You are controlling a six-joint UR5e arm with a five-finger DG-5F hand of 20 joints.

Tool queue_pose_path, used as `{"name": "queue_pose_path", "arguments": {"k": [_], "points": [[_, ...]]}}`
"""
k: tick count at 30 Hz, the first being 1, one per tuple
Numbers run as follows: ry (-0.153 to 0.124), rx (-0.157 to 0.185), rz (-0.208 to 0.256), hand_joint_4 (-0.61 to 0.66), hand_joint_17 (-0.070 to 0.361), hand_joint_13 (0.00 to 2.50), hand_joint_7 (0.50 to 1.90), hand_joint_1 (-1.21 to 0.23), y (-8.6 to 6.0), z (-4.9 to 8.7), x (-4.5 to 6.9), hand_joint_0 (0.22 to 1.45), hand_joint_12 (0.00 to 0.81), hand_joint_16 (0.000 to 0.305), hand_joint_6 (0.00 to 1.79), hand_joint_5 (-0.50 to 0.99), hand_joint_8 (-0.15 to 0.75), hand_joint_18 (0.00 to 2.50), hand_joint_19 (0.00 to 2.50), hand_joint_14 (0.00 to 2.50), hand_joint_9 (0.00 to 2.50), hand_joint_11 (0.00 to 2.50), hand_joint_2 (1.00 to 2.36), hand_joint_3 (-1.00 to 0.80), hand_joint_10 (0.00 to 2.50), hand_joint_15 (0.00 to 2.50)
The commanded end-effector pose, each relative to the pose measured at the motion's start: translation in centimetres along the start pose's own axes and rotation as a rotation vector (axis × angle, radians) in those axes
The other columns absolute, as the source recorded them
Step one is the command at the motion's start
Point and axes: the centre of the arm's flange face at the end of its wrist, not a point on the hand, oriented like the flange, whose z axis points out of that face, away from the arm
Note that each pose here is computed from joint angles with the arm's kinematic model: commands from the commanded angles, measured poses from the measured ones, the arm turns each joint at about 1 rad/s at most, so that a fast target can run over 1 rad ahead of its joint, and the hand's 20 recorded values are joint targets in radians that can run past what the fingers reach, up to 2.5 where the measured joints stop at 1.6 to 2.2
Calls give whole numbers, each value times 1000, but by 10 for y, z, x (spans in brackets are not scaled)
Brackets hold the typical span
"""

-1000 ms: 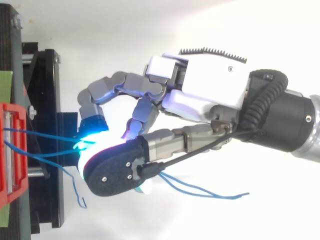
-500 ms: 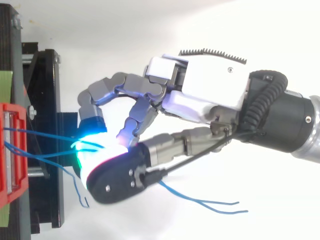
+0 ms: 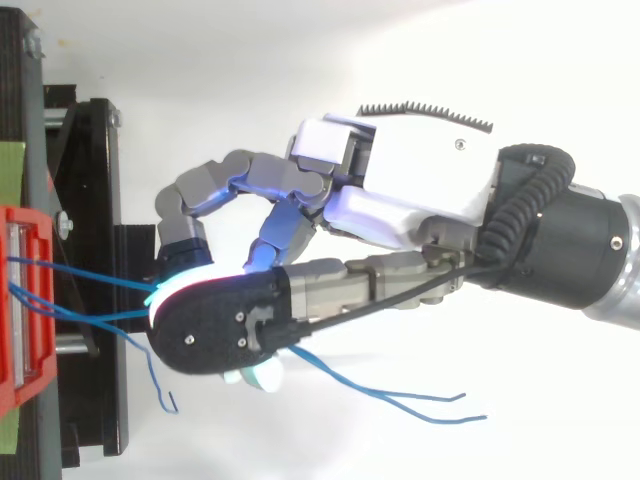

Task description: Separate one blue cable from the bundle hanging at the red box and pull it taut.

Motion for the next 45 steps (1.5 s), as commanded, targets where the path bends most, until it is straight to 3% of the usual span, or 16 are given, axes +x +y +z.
{"name": "queue_pose_path", "arguments": {"k": [1, 4, 9, 22, 25, 29, 32, 34, 35, 39, 43, 45], "points": [[2, 1, 0, 133, 118, 1137, 1347, -759, 0, 0, 1, 602, 413, 52, 848, -186, 341, 978, 726, 21, 1220, 998, 1024, -78, 26, 650], [2, 0, 0, 84, 112, 1111, 1329, -775, 0, 0, 1, 617, 395, 50, 852, -197, 319, 946, 732, 23, 1194, 1016, 1023, -113, 28, 650], [5, -1, 1, 97, 110, 1115, 1310, -774, 0, -1, 4, 644, 387, 49, 851, -195, 312, 955, 726, 23, 1220, 1013, 1010, -381, 26, 636], [8, 2, 0, 134, 113, 1129, 1281, -615, -1, -1, 7, 565, 400, 50, 841, -182, 326, 975, 728, 21, 1243, 1010, 1000, -500, 26, 641], [9, 2, 0, 135, 111, 1132, 1294, -651, -1, -2, 8, 591, 398, 49, 838, -179, 326, 970, 734, 21, 1251, 999, 1000, -500, 27, 641], [9, 0, 0, 104, 109, 1110, 1365, -776, -1, -2, 8, 655, 394, 48, 839, -181, 323, 946, 712, 22, 1206, 1011, 1014, -328, 26, 644], [9, 2, 0, 92, 111, 1060, 1343, -863, -1, -2, 8, 684, 385, 49, 870, -211, 307, 916, 677, 23, 1111, 989, 1018, -267, 26, 625], [9, 3, -1, 128, 111, 1030, 1300, -880, -1, -2, 8, 717, 385, 49, 870, -218, 299, 904, 654, 22, 1055, 988, 1012, -350, 26, 617], [9, 2, 0, 134, 111, 1026, 1278, -874, -1, -2, 8, 699, 380, 49, 870, -217, 299, 901, 660, 23, 1056, 983, 1000, -500, 26, 614], [9, 2, 0, 153, 115, 1084, 1254, -703, -1, -2, 8, 531, 399, 51, 857, -195, 324, 943, 679, 21, 1149, 977, 1000, -500, 25, 623], [11, 3, -1, 156, 117, 1125, 1260, -520, -3, -3, 8, 519, 405, 52, 835, -173, 336, 991, 697, 22, 1235, 959, 1000, -500, 25, 620], [12, 3, -1, 133, 108, 1135, 1295, -452, -3, -3, 9, 605, 394, 48, 827, -165, 324, 963, 728, 22, 1257, 963, 1000, -500, 26, 637]]}}
